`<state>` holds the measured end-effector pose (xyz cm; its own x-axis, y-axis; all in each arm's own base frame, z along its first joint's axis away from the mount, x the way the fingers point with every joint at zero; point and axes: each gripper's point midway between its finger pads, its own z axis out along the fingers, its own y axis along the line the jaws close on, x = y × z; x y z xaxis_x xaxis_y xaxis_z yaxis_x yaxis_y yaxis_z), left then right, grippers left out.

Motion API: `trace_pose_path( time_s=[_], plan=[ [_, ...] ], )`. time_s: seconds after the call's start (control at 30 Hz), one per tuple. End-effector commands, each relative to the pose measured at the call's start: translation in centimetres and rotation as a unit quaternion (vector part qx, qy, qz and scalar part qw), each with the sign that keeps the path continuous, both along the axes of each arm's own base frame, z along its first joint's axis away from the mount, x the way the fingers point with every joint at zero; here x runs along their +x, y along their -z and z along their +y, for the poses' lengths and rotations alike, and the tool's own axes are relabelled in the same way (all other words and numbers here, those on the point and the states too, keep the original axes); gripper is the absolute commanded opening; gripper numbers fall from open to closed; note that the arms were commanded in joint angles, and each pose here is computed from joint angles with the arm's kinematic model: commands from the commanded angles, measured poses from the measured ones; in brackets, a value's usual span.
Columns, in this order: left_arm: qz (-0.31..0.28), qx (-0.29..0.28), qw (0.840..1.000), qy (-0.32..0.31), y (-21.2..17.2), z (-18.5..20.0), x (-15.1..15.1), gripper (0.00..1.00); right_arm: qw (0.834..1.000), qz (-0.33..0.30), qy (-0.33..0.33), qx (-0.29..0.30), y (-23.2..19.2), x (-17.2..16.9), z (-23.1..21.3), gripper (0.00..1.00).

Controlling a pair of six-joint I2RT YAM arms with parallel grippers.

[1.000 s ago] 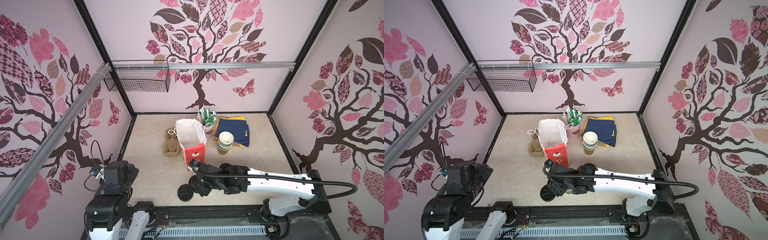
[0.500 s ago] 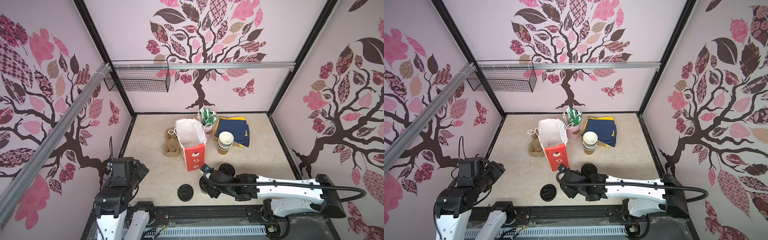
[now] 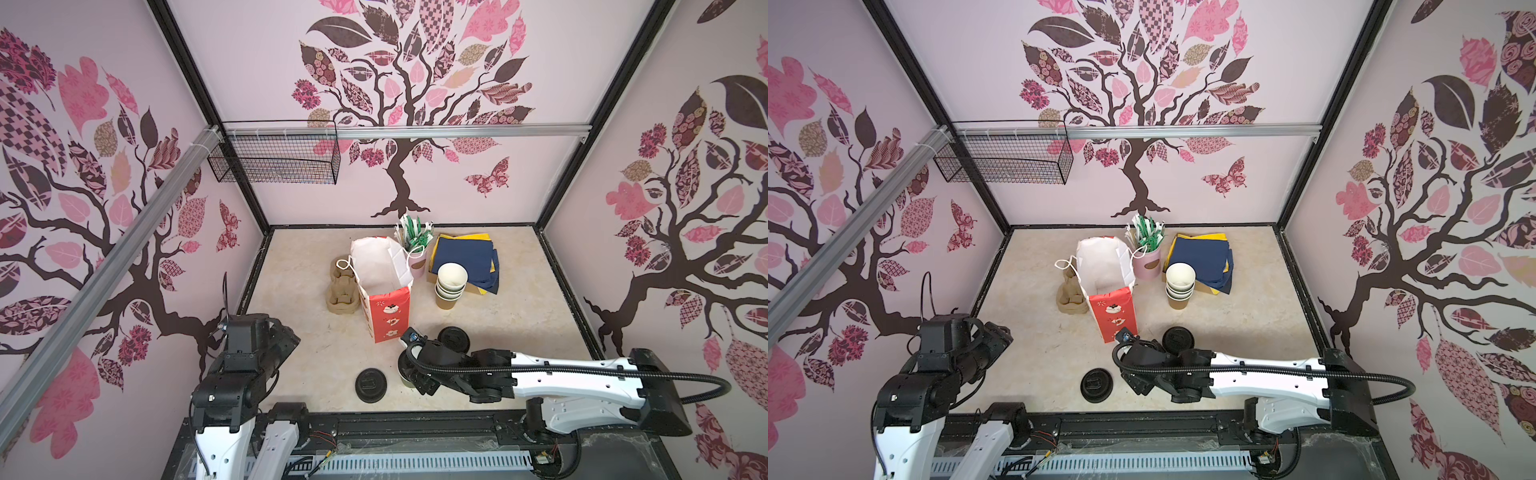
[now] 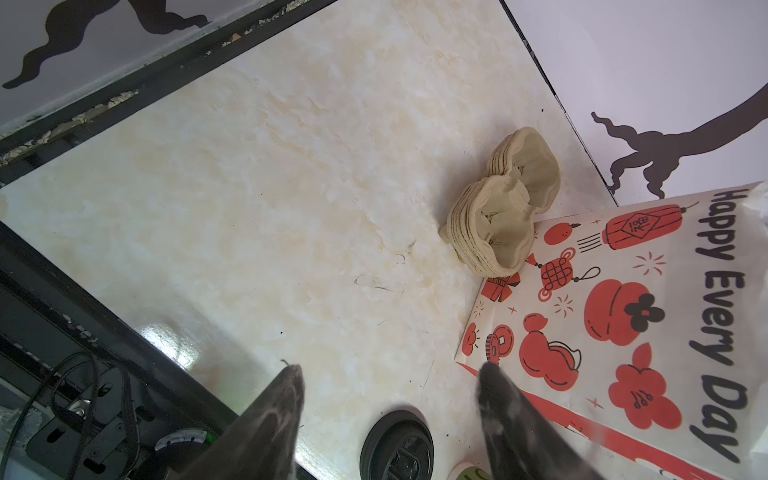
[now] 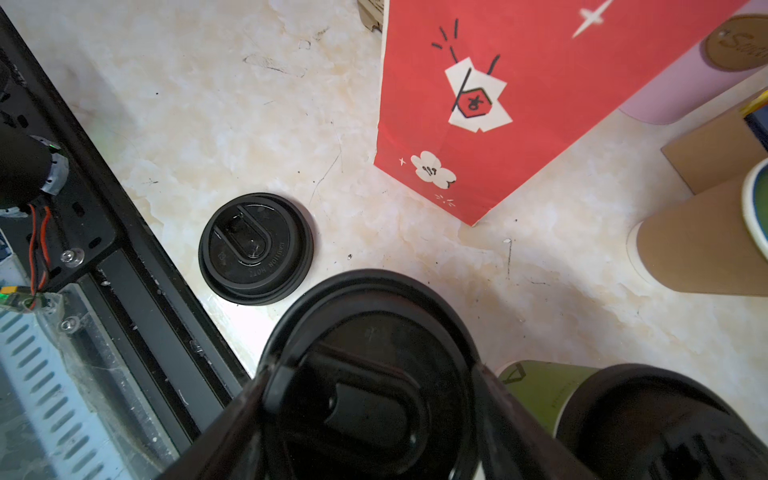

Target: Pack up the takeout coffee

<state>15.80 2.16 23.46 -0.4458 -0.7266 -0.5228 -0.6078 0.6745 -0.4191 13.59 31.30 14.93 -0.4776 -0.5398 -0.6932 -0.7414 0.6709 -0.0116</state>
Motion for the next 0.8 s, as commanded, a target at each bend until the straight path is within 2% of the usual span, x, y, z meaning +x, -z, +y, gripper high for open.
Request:
trace_pose_path(
  time_s=[0.0, 0.77],
  plan=[
    [0.003, 0.001, 1.0, 0.003, 0.6, 0.0, 0.1, 0.69, 1.0, -0.004, 0.001, -0.008, 0.5, 0.1, 0.0, 0.74],
    [0.007, 0.0, 1.0, 0.002, 0.8, 0.0, 0.1, 0.7, 1.0, 0.018, 0.0, -0.023, 2.2, -0.4, -0.3, 0.75]
  ],
)
